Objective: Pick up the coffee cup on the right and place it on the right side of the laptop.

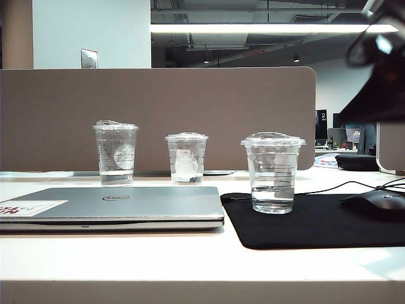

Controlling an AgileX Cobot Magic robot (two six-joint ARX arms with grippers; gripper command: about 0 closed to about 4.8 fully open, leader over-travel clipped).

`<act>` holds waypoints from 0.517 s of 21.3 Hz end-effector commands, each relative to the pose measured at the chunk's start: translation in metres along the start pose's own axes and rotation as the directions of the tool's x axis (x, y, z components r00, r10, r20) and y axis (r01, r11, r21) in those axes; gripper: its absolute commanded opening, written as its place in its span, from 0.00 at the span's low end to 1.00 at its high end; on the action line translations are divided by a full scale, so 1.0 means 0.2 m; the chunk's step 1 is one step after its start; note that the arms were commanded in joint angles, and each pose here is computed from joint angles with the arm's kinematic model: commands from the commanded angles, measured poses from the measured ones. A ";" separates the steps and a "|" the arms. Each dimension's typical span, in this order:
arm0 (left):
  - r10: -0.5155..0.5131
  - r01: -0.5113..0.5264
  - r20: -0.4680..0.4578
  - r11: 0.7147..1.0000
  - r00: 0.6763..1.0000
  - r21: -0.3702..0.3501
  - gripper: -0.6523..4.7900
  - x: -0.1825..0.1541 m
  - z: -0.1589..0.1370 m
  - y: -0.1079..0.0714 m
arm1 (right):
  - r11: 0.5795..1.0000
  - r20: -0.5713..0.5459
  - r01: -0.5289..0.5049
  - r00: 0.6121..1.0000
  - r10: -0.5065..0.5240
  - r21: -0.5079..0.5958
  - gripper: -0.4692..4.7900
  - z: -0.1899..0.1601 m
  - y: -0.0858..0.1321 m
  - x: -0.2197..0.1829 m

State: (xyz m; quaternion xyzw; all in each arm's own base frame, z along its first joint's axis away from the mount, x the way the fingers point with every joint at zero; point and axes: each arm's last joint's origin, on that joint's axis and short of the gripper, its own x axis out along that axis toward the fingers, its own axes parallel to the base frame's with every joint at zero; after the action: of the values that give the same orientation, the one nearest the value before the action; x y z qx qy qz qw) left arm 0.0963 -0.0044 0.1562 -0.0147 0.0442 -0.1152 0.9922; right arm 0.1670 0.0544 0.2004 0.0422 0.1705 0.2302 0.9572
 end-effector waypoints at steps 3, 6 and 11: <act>0.067 -0.067 0.015 0.998 0.998 -0.001 0.11 -0.01 0.01 0.03 | 0.999 0.126 0.043 0.991 -0.042 -0.010 0.08 0.07 0.03 -0.13; 0.062 -0.062 0.015 0.998 0.998 -0.001 0.11 -0.01 0.01 0.03 | 0.989 0.254 0.150 0.956 -0.145 -0.002 0.08 0.12 0.03 -0.23; 0.061 -0.061 0.015 0.998 0.998 -0.001 0.11 -0.01 0.01 0.03 | 0.984 0.318 0.180 0.932 -0.173 0.006 0.08 0.13 0.04 -0.29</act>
State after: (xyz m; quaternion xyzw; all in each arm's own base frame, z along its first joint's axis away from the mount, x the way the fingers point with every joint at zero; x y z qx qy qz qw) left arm 0.0964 0.0021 0.1562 -0.0163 0.0437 -0.0807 0.9956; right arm 0.1252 0.0361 0.2428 0.0517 0.0204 0.1373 0.9890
